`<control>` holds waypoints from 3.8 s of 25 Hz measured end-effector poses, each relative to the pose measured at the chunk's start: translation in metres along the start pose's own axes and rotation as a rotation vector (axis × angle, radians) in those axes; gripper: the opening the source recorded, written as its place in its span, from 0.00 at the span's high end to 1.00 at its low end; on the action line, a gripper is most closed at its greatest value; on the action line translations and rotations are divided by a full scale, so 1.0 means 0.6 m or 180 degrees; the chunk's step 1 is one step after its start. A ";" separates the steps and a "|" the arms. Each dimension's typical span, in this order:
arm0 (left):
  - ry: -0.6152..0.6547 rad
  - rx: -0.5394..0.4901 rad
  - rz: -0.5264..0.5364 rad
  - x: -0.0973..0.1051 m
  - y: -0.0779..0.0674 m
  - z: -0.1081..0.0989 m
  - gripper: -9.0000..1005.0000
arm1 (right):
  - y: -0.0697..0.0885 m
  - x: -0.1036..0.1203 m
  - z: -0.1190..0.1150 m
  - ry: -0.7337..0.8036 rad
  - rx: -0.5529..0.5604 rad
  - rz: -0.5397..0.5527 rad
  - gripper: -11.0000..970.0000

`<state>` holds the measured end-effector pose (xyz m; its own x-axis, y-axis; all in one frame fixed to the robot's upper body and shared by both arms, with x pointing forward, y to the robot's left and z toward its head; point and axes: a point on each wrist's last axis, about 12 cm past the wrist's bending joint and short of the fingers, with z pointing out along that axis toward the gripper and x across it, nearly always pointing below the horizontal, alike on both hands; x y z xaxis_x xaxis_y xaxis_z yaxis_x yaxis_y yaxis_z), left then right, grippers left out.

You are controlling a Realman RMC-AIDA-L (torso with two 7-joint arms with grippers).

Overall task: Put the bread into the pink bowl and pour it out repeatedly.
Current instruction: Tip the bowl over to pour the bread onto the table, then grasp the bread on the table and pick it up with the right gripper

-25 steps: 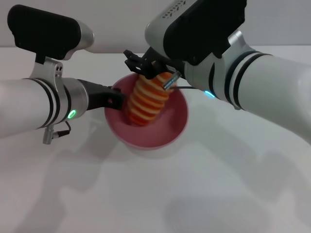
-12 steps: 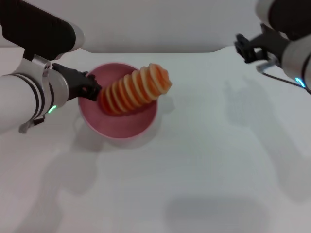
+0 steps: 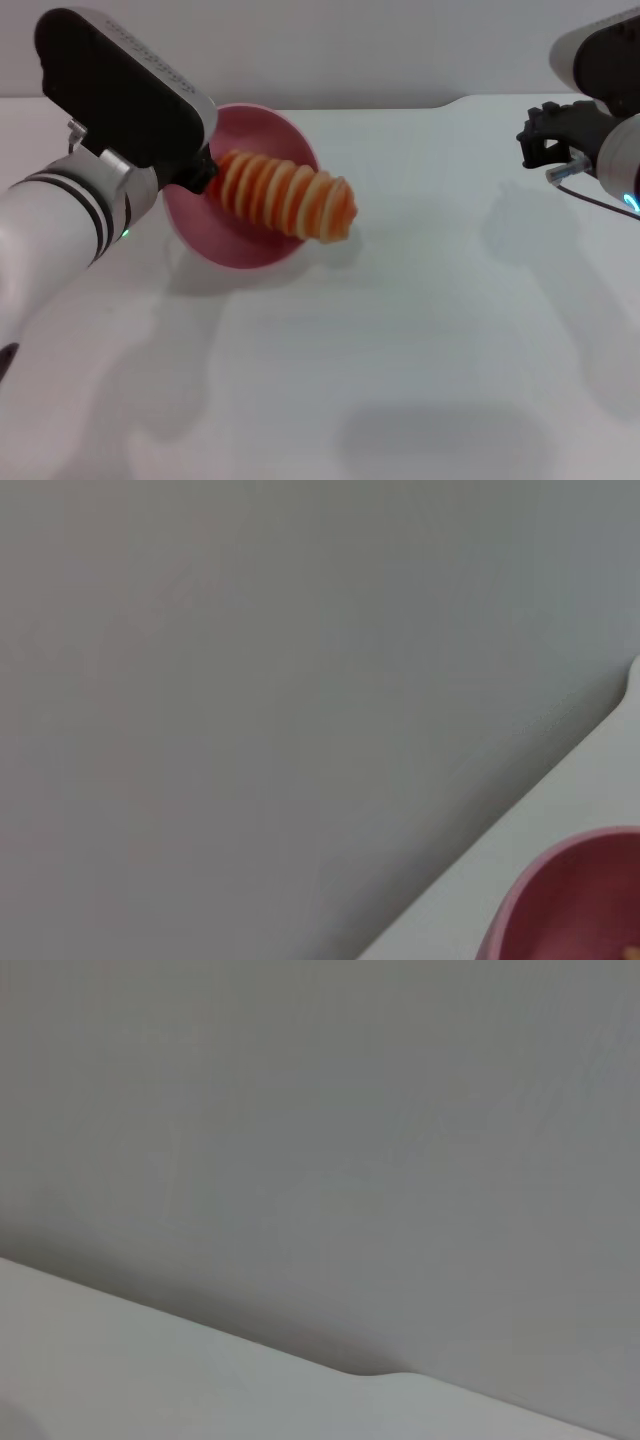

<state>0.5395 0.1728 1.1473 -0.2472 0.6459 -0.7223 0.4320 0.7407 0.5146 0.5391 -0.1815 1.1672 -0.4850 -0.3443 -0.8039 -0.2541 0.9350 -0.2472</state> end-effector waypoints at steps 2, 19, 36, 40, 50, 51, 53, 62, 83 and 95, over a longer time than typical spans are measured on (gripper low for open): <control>-0.0006 -0.0038 0.0109 0.000 -0.001 0.000 0.94 | -0.001 0.000 0.000 0.0004 0.0000 -0.0003 0.85; -0.0331 -0.0708 0.1380 -0.013 -0.065 -0.022 0.94 | -0.006 0.012 0.002 0.0083 0.0035 -0.0026 0.99; -0.0490 -0.1107 0.2483 -0.013 -0.109 -0.036 0.94 | -0.018 0.018 0.003 0.0124 0.0101 0.0013 0.99; -0.0522 -0.1179 0.2473 -0.017 -0.108 -0.037 0.94 | -0.017 0.018 0.002 0.0127 0.0096 0.0015 0.99; -0.0602 -0.1169 0.2929 -0.010 -0.127 -0.035 0.94 | -0.016 0.014 0.002 0.0117 0.0087 -0.0004 0.99; -0.0612 -0.1154 0.2960 -0.010 -0.128 -0.035 0.94 | -0.015 0.014 0.003 0.0115 0.0086 -0.0006 0.99; -0.0615 -0.1128 0.3004 -0.010 -0.130 -0.033 0.94 | -0.015 0.013 0.003 0.0113 0.0084 -0.0011 0.99; -0.0681 -0.1031 0.2042 -0.023 -0.110 -0.029 0.94 | -0.015 0.018 0.005 0.0148 0.0089 -0.0015 0.99; -0.1110 0.0635 -0.2400 0.034 -0.015 0.015 0.94 | -0.005 0.030 0.018 0.0275 -0.0037 0.0022 0.99; -0.1127 0.0458 -0.3059 0.100 0.039 0.016 0.94 | 0.006 0.033 0.024 0.0333 -0.0207 -0.0028 0.99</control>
<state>0.5430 0.2271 1.1114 -0.2834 -0.3150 -0.9058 0.2923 0.8712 -0.3945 0.5407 -0.1837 1.1426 -0.5663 -0.3627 -0.7401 -0.3109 0.9256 -0.2157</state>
